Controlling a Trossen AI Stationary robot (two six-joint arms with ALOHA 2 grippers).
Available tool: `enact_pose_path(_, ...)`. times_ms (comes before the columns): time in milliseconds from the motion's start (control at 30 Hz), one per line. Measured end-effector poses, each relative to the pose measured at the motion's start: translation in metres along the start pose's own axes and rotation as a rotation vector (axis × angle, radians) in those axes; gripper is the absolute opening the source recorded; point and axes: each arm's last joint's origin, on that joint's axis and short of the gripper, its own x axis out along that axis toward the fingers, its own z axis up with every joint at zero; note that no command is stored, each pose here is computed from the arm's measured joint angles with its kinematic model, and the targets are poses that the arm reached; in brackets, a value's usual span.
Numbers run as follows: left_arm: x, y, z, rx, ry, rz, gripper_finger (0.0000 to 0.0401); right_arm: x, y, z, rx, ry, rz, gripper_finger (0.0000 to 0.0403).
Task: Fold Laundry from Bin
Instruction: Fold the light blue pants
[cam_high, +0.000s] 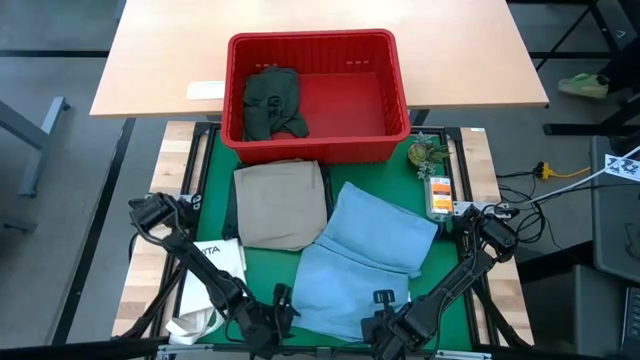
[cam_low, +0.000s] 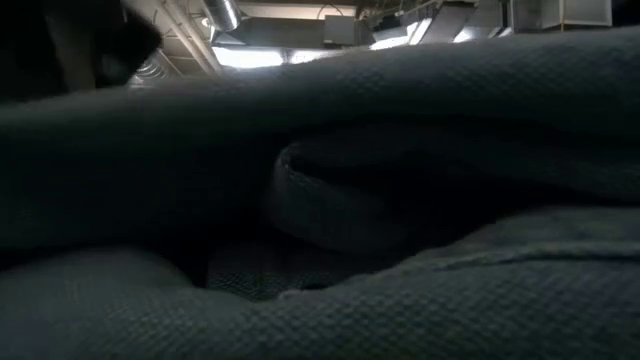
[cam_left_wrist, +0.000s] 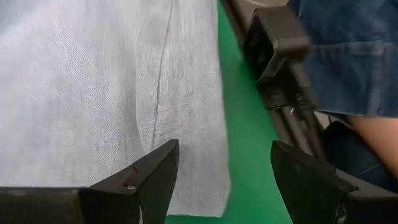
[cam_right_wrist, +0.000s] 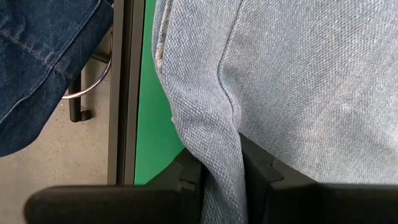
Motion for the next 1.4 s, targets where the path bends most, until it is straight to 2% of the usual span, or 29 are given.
enact_pose_path(300, 0.026, 0.005, -0.018, 0.013, 0.039, 0.058, 0.0248, 0.000, 0.000, 0.000, 0.000, -0.001, 0.001, 0.0062)
enact_pose_path(500, 0.030, 0.012, -0.017, 0.002, 0.051, 0.069, 0.0247, 0.000, 0.000, 0.000, 0.000, -0.001, 0.001, 0.0062)
enact_pose_path(733, 0.031, 0.017, -0.018, 0.031, 0.059, 0.134, 0.0238, 0.000, 0.000, 0.000, 0.000, -0.002, -0.001, 0.0062)
enact_pose_path(1000, 0.030, 0.019, -0.021, 0.084, 0.091, 0.157, 0.0161, 0.000, 0.000, 0.000, 0.001, -0.004, -0.001, 0.0062)
enact_pose_path(1300, 0.030, 0.017, -0.022, 0.051, 0.089, 0.146, 0.0018, 0.000, 0.001, 0.000, -0.001, 0.003, 0.008, 0.0062)
enact_pose_path(1400, 0.026, 0.016, -0.019, 0.044, 0.088, 0.121, 0.0012, 0.000, 0.001, 0.000, -0.001, 0.010, 0.015, 0.0062)
